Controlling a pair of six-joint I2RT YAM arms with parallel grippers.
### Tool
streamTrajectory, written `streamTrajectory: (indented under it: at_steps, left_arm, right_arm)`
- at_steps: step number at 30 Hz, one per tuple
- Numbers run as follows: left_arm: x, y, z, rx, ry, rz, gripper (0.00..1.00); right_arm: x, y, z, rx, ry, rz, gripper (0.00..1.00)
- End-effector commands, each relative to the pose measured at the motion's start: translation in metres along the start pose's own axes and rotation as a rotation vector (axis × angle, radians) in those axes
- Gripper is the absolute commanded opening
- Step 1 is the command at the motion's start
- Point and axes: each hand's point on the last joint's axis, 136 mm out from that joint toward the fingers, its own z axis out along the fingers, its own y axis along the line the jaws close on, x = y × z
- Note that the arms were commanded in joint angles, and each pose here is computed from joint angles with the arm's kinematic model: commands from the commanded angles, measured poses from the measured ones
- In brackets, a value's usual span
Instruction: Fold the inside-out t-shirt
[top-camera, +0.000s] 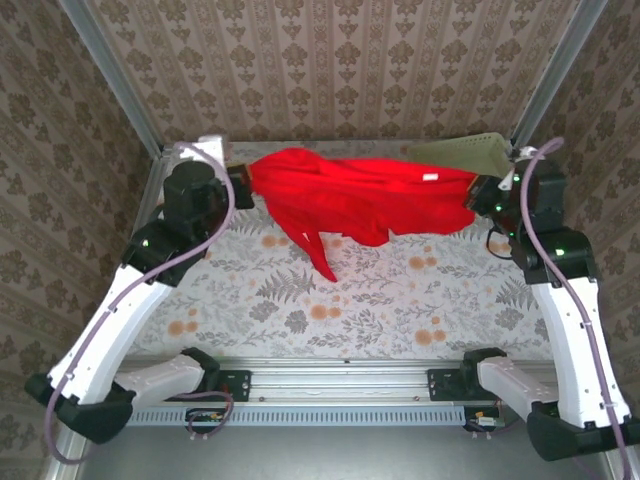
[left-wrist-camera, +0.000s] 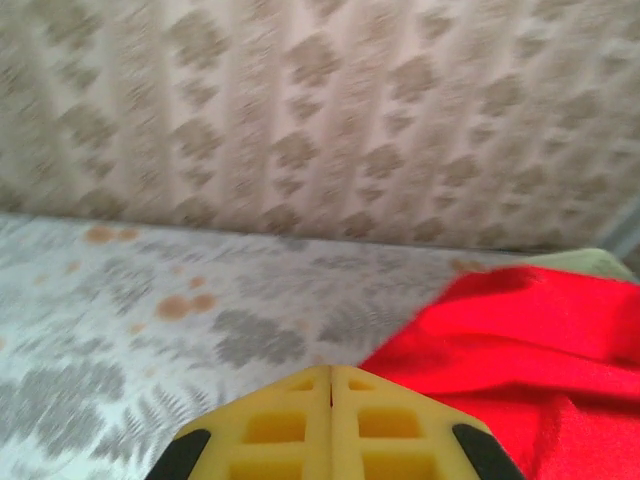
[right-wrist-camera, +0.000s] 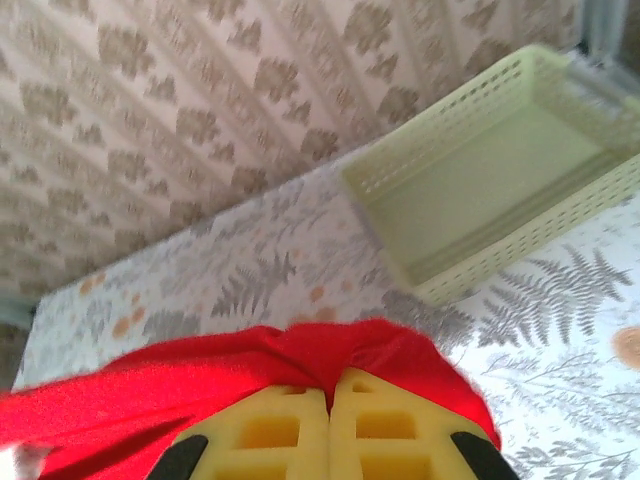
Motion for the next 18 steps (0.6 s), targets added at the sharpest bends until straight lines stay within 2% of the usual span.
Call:
streamTrajectory:
  at_steps: [1, 7, 11, 13, 14, 16, 18]
  left_arm:
    - [0.096, 0.039, 0.037, -0.076, 0.261, -0.095, 0.00]
    - [0.179, 0.067, 0.045, -0.122, 0.442, -0.147, 0.00]
    - [0.207, 0.086, 0.043, -0.179, 0.498, -0.173, 0.00]
    - [0.212, 0.095, 0.042, -0.202, 0.500, -0.191, 0.00]
    - [0.213, 0.097, 0.041, -0.208, 0.502, -0.197, 0.00]
    - [0.214, 0.100, 0.041, -0.213, 0.508, -0.199, 0.00]
    - [0.215, 0.102, 0.040, -0.220, 0.509, -0.195, 0.00]
  right_arm:
    - [0.042, 0.011, 0.034, 0.021, 0.125, -0.088, 0.00]
    - [0.135, 0.081, 0.087, -0.084, 0.357, -0.244, 0.00]
    - [0.192, 0.115, 0.119, -0.093, 0.515, -0.318, 0.04]
    - [0.209, 0.131, 0.126, -0.096, 0.567, -0.374, 0.12]
    - [0.212, 0.136, 0.127, -0.097, 0.577, -0.400, 0.21]
    - [0.210, 0.141, 0.123, -0.102, 0.573, -0.422, 0.43]
    - [0.199, 0.130, 0.118, -0.083, 0.532, -0.420, 0.55]
